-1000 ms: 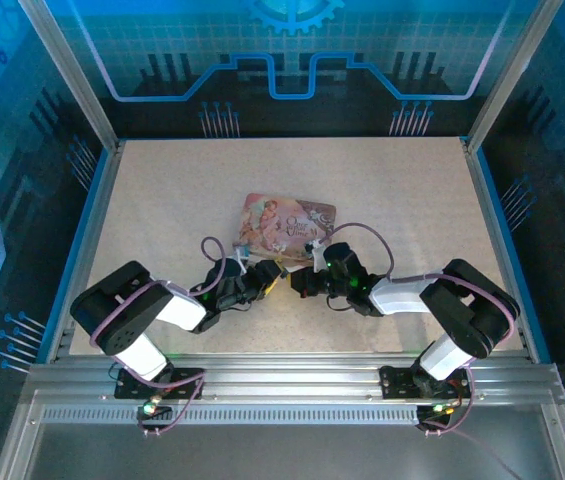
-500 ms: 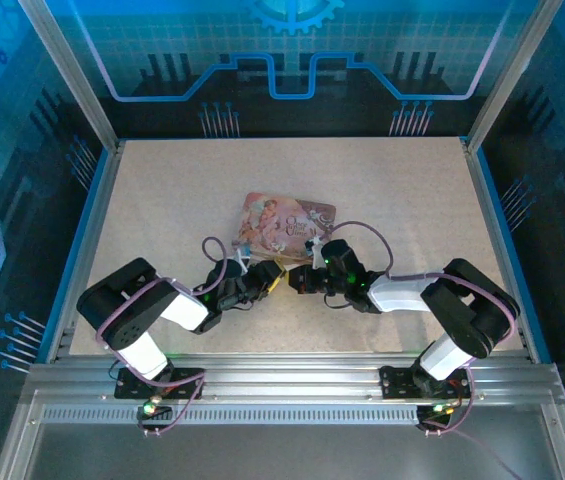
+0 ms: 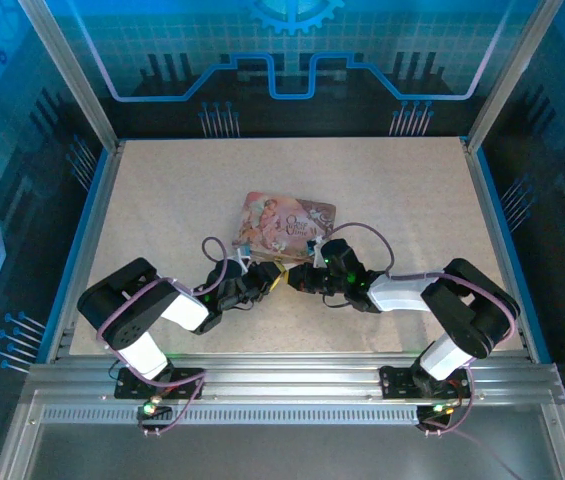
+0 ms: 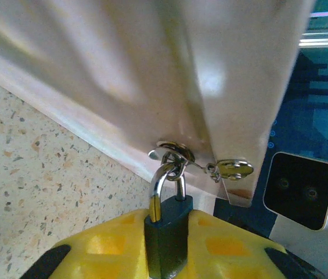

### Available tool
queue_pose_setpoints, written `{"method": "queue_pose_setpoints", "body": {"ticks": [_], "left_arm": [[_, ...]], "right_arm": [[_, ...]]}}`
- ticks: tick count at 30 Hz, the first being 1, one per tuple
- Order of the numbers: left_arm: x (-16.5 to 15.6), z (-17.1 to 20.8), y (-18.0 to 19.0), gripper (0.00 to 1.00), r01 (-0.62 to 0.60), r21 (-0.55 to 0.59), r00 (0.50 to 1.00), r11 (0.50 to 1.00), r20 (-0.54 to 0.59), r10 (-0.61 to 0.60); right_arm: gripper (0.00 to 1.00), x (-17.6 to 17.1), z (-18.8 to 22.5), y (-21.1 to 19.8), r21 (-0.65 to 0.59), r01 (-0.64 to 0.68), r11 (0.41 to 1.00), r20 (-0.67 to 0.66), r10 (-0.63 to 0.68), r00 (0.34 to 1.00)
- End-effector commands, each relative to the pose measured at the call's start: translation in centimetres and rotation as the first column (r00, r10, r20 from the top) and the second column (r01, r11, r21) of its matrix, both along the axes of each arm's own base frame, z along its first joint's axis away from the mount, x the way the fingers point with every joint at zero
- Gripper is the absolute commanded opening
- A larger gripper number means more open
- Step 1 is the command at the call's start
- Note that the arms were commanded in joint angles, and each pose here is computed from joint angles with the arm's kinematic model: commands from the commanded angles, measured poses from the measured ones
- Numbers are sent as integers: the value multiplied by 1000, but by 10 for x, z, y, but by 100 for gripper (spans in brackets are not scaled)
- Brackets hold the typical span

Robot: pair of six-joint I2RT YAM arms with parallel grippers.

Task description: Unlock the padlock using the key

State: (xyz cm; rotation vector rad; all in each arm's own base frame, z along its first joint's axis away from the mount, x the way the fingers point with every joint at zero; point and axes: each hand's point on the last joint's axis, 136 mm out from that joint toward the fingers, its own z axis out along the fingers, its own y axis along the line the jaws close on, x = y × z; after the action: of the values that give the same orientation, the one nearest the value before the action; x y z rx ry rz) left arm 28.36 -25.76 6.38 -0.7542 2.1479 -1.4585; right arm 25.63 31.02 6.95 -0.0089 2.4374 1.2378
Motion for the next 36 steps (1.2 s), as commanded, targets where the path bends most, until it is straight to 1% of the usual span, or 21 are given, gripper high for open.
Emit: {"method": "queue_pose_setpoints", "body": {"ticks": [1,8,10,23,27,30,34,35,36], "left_arm": [[2,6,-1,16,-16,-15,1000,1000,26,17],[1,7,0,10,-21,-10,999,1000,30,21],[1,7,0,9,-21,-9,999,1000,30,21],[1,11,1,7,-23,-10,999,1000,41,23],[1,15,1,7,-22,-11,999,1000,46,22],[0,17,0,6,-18,-9,999,1000,51,18],[-1,19,3,7,-24,-1,998,1000,55,24],[-1,20,3,7,-24,0,998,1000,55,24],[-1,21,3,7,-23,1,998,1000,58,23]], "right_arm": [[7,-5,28,19,91,-68,994,35,65,997],[14,-6,27,15,83,-70,994,39,67,997],[18,-7,27,12,79,-63,995,40,60,997],[32,-9,22,-18,24,-29,999,56,27,998],[39,-8,33,-27,8,-58,998,133,56,989],[44,-7,48,-33,-25,-86,996,226,90,970],[53,-6,71,-41,-114,-115,987,375,150,915],[56,-4,78,-43,-135,-114,984,422,161,892],[60,-5,79,-47,-164,-111,980,437,173,883]]}}
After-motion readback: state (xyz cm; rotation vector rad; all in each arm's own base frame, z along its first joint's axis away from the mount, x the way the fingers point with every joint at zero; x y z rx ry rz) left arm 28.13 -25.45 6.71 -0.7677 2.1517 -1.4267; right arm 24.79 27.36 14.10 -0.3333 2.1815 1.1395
